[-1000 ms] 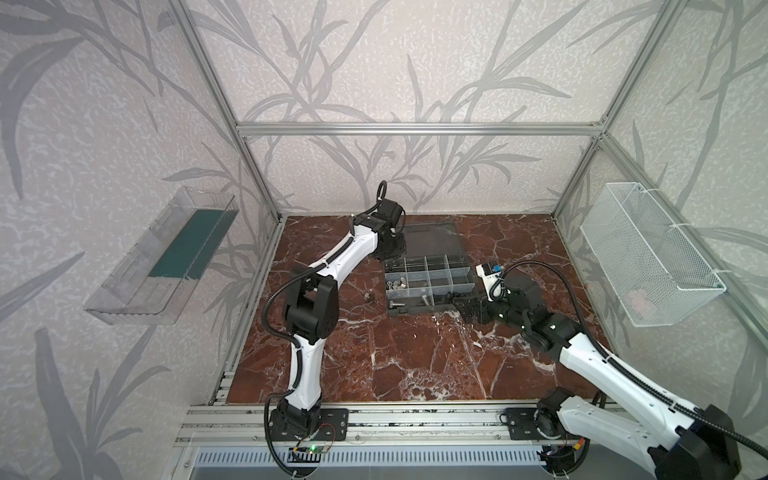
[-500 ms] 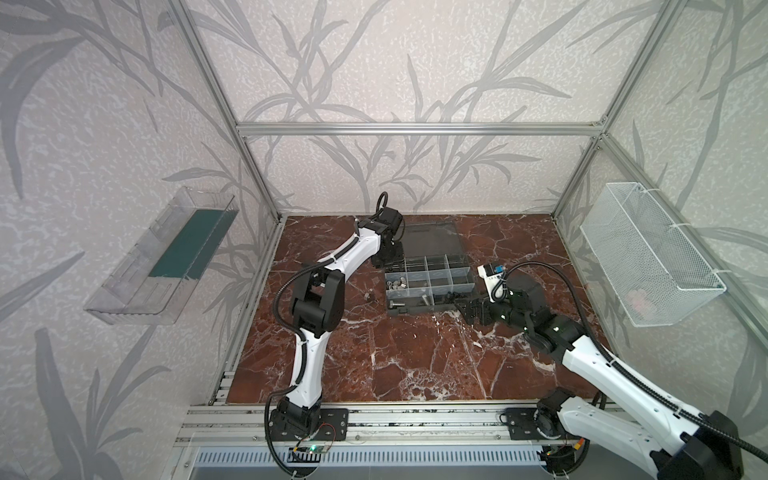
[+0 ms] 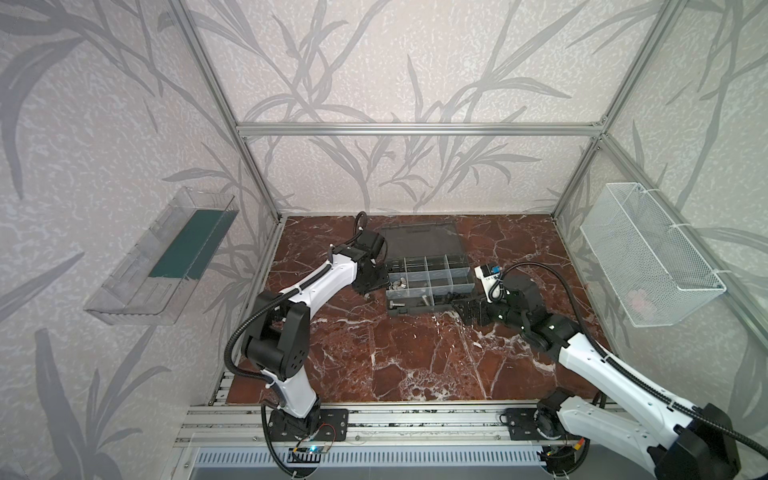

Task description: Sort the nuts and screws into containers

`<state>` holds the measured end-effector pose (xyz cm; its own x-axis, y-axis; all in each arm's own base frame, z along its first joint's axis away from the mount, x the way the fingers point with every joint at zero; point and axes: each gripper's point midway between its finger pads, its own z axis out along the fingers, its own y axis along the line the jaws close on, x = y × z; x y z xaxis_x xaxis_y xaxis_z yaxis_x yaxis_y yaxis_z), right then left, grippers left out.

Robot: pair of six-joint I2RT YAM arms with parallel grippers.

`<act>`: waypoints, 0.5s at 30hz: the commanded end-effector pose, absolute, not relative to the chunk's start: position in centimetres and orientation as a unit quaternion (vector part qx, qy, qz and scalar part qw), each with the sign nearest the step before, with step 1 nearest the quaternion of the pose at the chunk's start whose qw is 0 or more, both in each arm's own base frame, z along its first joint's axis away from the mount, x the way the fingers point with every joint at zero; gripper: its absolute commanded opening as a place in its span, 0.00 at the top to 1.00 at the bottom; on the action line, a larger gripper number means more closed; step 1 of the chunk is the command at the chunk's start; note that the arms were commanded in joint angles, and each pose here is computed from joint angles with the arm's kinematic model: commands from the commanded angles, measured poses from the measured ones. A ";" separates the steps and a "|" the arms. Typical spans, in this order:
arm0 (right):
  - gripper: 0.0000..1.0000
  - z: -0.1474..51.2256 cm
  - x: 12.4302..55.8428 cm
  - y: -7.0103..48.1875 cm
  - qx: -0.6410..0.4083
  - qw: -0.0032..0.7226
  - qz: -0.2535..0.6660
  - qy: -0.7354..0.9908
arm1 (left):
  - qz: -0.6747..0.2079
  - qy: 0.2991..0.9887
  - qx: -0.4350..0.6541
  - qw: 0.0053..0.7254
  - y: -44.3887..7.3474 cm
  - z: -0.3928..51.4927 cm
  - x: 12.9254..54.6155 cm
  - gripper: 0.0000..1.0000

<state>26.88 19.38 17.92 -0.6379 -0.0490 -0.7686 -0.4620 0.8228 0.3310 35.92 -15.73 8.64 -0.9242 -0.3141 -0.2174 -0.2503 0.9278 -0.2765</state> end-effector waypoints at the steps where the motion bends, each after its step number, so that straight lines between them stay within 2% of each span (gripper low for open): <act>1: 0.01 17.9 27.0 19.4 -0.146 0.402 0.264 0.865 | -0.159 0.959 -0.186 0.141 -16.0 8.3 36.9 0.44; 7: 0.01 17.9 26.8 19.2 -0.144 0.404 0.260 0.865 | -0.169 0.954 -0.213 0.129 -15.2 6.1 37.9 0.45; 15: 0.01 17.9 26.8 19.0 -0.144 0.405 0.256 0.866 | -0.171 0.955 -0.215 0.111 -15.7 4.3 37.6 0.55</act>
<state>26.80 19.32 17.75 -0.6401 -0.0503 -0.7667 -0.4608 0.8236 0.3307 37.92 -15.37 4.90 -0.8836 -0.4422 -0.1538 -0.3633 0.8547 -0.3707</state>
